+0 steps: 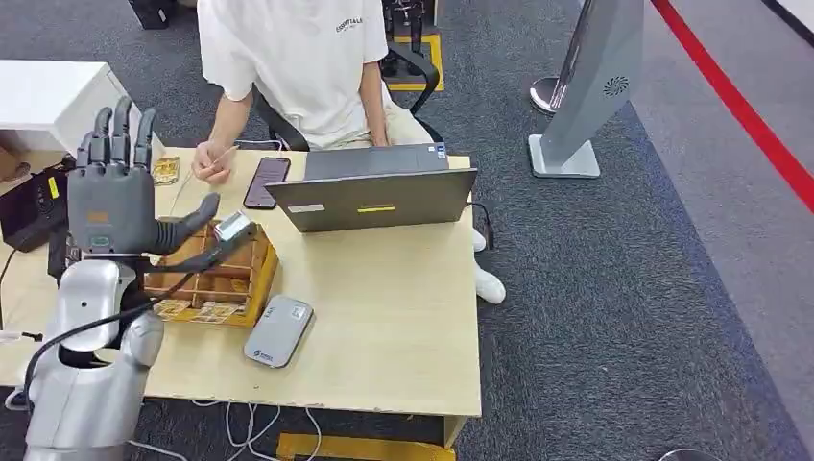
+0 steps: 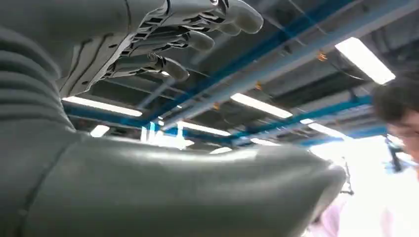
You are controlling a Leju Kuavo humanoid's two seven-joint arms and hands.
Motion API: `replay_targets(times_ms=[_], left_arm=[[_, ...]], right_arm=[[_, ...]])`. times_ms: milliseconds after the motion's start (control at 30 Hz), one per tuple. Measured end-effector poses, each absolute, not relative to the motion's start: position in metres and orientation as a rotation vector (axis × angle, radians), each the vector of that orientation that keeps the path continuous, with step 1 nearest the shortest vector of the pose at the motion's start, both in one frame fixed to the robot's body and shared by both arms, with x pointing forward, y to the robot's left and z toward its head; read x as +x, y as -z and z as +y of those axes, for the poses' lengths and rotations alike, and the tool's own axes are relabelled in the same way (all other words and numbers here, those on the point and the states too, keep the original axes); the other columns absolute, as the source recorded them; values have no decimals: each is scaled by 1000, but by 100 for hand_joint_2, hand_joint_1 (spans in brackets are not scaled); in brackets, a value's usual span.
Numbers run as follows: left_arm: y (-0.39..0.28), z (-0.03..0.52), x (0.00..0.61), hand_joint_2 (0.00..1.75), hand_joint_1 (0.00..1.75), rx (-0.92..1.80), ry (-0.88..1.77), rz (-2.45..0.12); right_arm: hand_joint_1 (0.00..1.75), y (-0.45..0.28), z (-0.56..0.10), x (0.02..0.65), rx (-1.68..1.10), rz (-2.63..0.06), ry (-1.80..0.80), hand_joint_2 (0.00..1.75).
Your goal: Pass the card to the sensor for recognition and then transmit it.
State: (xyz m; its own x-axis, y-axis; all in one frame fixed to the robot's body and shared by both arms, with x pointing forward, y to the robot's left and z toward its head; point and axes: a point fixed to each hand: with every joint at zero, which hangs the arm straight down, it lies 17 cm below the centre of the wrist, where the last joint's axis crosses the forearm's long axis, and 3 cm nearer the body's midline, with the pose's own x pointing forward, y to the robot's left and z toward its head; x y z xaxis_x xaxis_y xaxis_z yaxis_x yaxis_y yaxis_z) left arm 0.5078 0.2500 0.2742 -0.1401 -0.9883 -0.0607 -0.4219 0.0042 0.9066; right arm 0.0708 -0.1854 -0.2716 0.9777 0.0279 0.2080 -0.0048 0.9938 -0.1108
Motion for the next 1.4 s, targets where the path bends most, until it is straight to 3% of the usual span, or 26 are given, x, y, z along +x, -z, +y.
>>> replay_targets(times_ms=[133,333,833,867,1400], left_arm=[[-228,224,461,0,0,1385,1264,-1655],[-145,234,409,0,0,1270,1457,-1524],[-77,291,412,0,0,1311,1470,-1270],[-76,293,413,175,0,1307,1452,-1275],[-56,294,413,175,0,1204,1304,-1280]], right_arm=[[0,272,-186,67,-109,-191,38,175],[0,273,-187,64,-109,-175,71,175],[0,273,-187,64,-110,-176,37,175],[0,273,-187,64,-110,-176,37,175],[0,273,-187,64,-110,-176,33,175]])
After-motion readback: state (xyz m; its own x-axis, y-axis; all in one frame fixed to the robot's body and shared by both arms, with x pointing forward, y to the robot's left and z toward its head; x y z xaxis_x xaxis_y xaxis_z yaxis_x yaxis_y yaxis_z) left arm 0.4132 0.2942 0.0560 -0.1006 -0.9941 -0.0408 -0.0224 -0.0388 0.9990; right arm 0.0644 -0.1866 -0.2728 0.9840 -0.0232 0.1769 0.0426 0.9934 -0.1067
